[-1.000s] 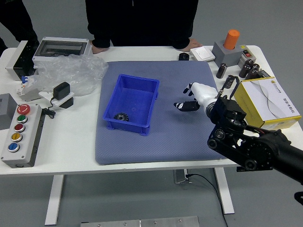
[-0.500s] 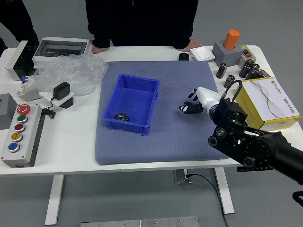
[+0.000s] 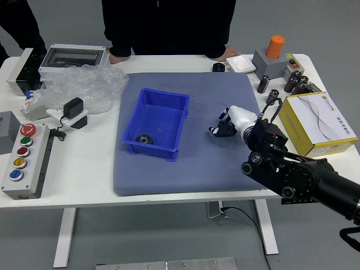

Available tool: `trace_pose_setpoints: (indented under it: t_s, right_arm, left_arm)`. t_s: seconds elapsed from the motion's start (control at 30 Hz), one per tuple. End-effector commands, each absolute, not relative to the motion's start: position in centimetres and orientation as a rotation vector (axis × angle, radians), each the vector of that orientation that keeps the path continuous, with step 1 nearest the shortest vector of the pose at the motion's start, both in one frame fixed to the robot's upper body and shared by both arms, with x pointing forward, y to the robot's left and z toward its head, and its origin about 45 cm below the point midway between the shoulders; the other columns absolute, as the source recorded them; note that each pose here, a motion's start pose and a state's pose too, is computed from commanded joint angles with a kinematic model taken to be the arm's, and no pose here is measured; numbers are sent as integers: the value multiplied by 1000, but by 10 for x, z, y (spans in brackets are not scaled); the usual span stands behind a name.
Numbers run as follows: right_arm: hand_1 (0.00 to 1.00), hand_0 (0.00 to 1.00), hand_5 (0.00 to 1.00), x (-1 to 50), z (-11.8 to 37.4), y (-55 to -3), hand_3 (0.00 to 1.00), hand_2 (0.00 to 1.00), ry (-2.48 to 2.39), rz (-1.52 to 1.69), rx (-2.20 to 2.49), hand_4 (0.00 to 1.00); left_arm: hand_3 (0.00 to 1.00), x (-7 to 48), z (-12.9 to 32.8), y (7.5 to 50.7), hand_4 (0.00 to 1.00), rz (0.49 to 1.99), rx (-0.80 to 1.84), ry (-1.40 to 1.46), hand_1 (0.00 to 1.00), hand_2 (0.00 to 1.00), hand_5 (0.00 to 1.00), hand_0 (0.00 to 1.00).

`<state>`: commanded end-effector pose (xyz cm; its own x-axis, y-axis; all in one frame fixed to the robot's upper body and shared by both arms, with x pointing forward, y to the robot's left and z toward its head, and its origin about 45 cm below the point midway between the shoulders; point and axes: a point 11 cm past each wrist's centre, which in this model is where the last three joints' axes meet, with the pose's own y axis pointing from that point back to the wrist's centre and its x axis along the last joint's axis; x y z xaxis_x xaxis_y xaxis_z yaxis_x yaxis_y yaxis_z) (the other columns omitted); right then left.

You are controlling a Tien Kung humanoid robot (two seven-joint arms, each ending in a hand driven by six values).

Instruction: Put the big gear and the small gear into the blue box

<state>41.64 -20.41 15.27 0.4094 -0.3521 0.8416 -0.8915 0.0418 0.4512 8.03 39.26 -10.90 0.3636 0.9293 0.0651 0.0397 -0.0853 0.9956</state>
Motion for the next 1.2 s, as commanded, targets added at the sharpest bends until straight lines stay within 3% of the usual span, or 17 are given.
trace_pose_setpoints:
  t_s: [0.07, 0.1, 0.27, 0.3, 0.47, 0.5, 1.2]
  right_arm:
    - [587, 690, 471, 417, 152, -204, 706, 686, -1148, 596, 1533, 770]
    - [584, 690, 384, 417, 152, -204, 702, 684, -1148, 595, 1532, 704]
    - [584, 690, 384, 417, 149, -204, 702, 684, -1142, 594, 1524, 704]
    - [578, 689, 253, 417, 148, -204, 703, 682, -1140, 595, 1522, 625]
    - [578, 689, 253, 415, 146, -202, 703, 682, -1119, 611, 1509, 625]
    - [563, 675, 185, 415, 146, -202, 713, 675, -1116, 615, 1507, 583]
    - [521, 683, 96, 410, 144, -194, 694, 612, -1122, 695, 1474, 545]
  left_arm:
    - [750, 81, -109, 392, 594, 957, 1456, 931, 785, 795, 250, 810]
    - [749, 81, -109, 392, 594, 956, 1456, 931, 785, 795, 250, 810]
    - [749, 80, -109, 392, 594, 956, 1457, 933, 785, 795, 250, 810]
    - [749, 80, -109, 392, 594, 956, 1457, 933, 785, 795, 250, 810]
    - [749, 80, -110, 391, 594, 954, 1456, 933, 785, 795, 250, 810]
    - [749, 80, -110, 391, 594, 954, 1456, 933, 785, 795, 250, 810]
    - [749, 78, -111, 388, 594, 945, 1457, 937, 785, 795, 250, 810]
